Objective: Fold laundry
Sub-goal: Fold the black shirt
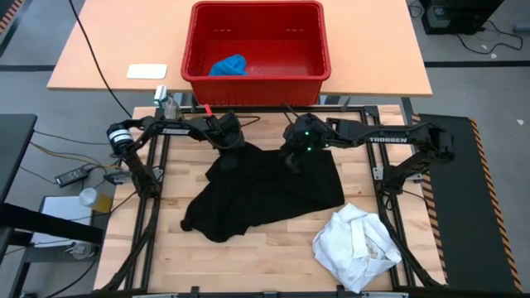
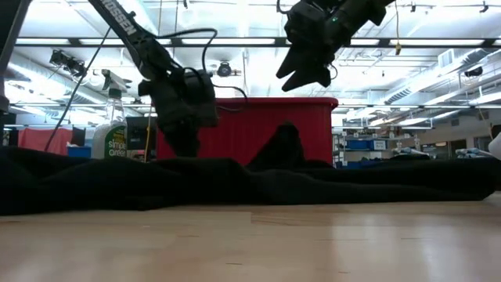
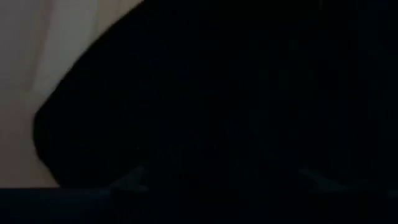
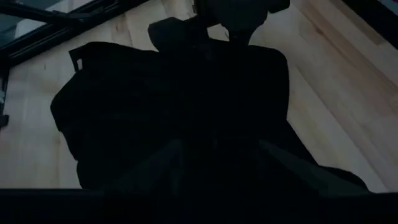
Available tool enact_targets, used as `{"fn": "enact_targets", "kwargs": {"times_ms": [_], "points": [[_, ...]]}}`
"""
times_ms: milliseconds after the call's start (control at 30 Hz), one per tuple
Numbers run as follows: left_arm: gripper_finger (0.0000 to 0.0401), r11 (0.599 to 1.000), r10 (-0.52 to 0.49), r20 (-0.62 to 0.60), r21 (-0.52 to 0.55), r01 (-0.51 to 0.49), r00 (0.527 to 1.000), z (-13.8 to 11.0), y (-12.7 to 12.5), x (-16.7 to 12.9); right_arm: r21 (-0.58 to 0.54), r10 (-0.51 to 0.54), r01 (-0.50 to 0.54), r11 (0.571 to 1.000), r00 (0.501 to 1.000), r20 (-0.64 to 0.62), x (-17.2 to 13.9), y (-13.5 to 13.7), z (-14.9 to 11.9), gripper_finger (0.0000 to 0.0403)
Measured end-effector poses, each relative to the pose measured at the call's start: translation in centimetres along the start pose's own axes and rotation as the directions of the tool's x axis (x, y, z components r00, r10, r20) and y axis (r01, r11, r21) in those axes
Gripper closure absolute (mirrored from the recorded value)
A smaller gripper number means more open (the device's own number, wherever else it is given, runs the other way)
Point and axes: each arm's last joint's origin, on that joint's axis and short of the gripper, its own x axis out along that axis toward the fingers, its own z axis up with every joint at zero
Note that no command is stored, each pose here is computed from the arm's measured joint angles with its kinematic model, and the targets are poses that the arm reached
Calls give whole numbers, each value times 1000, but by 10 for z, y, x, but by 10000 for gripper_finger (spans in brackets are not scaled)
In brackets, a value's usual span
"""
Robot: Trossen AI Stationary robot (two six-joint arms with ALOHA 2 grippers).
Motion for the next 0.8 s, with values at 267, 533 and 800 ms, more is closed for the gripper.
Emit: {"fn": "enact_targets", "kwargs": {"times_ms": [267, 533, 800], "points": [[221, 993, -115, -40, 17, 116, 993, -6, -1, 14, 25, -19, 19, 1000, 1000, 8, 0, 0, 0, 195], [310, 986, -117, -28, 119, 120, 993, 2, -20, 13, -9, -55, 56, 998, 998, 14, 0, -1, 0, 195], [397, 990, -99, -64, 99, 105, 993, 3, -41, -2, -81, -76, 69, 994, 994, -78, -1, -8, -7, 195]]}}
